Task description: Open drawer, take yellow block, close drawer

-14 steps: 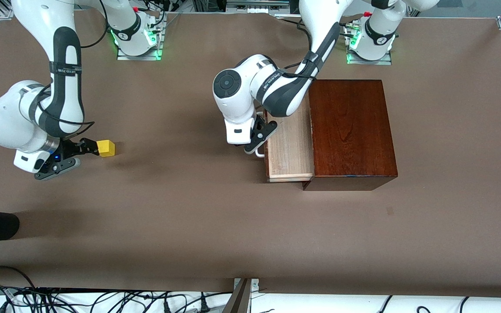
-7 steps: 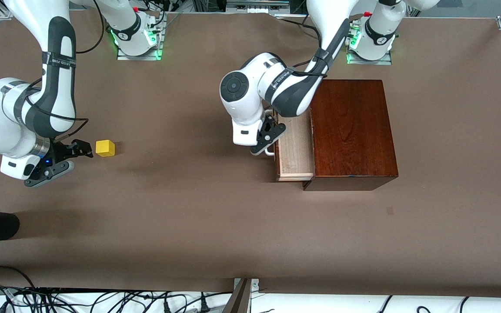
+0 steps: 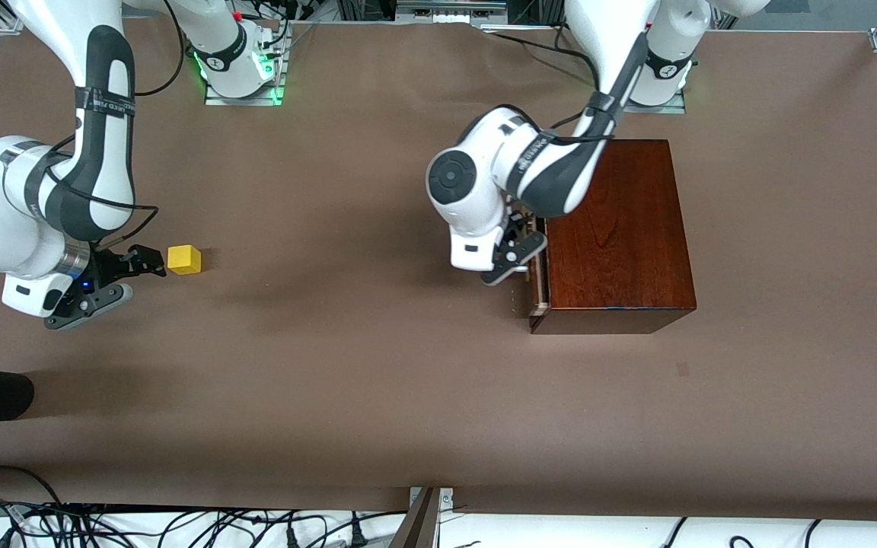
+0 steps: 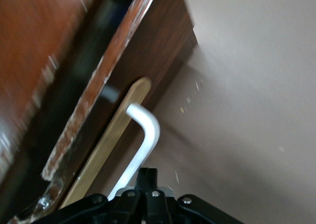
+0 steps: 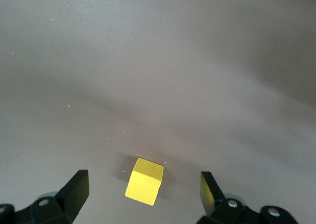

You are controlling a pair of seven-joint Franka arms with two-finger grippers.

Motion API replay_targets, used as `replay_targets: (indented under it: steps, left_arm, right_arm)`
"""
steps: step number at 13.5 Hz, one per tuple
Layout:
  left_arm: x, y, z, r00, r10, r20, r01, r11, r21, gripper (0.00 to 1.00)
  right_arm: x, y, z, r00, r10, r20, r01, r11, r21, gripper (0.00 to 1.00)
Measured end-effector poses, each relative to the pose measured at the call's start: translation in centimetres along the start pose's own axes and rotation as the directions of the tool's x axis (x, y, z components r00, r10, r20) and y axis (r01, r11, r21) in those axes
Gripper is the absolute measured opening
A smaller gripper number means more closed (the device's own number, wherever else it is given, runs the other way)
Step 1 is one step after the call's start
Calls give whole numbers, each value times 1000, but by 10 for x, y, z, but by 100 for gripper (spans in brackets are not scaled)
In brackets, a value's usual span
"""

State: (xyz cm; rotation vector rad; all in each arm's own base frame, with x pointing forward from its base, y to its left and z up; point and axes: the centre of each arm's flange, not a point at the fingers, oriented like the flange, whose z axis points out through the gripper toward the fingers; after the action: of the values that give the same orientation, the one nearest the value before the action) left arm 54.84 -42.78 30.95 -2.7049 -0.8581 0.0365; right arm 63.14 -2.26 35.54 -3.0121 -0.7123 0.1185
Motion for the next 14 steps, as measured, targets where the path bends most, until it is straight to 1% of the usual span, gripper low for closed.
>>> replay_targets:
  steps: [1, 3, 5, 6, 7, 8, 9, 10, 12, 14]
  left_arm:
    - [9, -6, -2, 1000, 3, 5, -3, 1000, -2, 1]
    - [9, -8, -4, 1000, 21, 9, -21, 1000, -5, 1]
    - [8, -7, -5, 1000, 25, 8, -25, 1000, -6, 1]
    - [7, -8, -9, 1000, 21, 13, -21, 1000, -15, 7]
    - [6, -9, -19, 999, 15, 32, -14, 999, -35, 7]
    - [4, -11, -32, 998, 8, 63, -4, 998, -64, 12]
    - [2, -15, -49, 997, 5, 83, 3, 996, -93, 22]
    - [1, -21, -67, 996, 6, 88, 4, 993, -117, 30]
    - [0, -34, -100, 996, 26, 81, -14, 988, -157, 52]
    - [3, -51, -124, 994, 86, 71, -72, 982, -174, 69]
  right_arm:
    - [4, -2, 1, 1000, 4, 16, -4, 1000, -5, 100]
    - [11, -9, -4, 999, 26, 38, -26, 1000, -16, 100]
    - [14, -24, -25, 998, 59, 24, -59, 998, -21, 100]
    - [12, -30, -39, 997, 75, 15, -75, 997, -13, 100]
    - [9, -35, -52, 996, 88, 7, -88, 996, -7, 100]
    - [5, -38, -66, 996, 94, 1, -94, 996, -9, 100]
    - [1, -40, -78, 995, 100, -4, -100, 995, -14, 100]
    - [-4, -44, -90, 993, 115, -9, -115, 993, -15, 100]
    - [-14, -48, -113, 987, 157, -19, -157, 988, -5, 100]
    - [-27, -48, -135, 982, 186, -32, -186, 982, -11, 100]
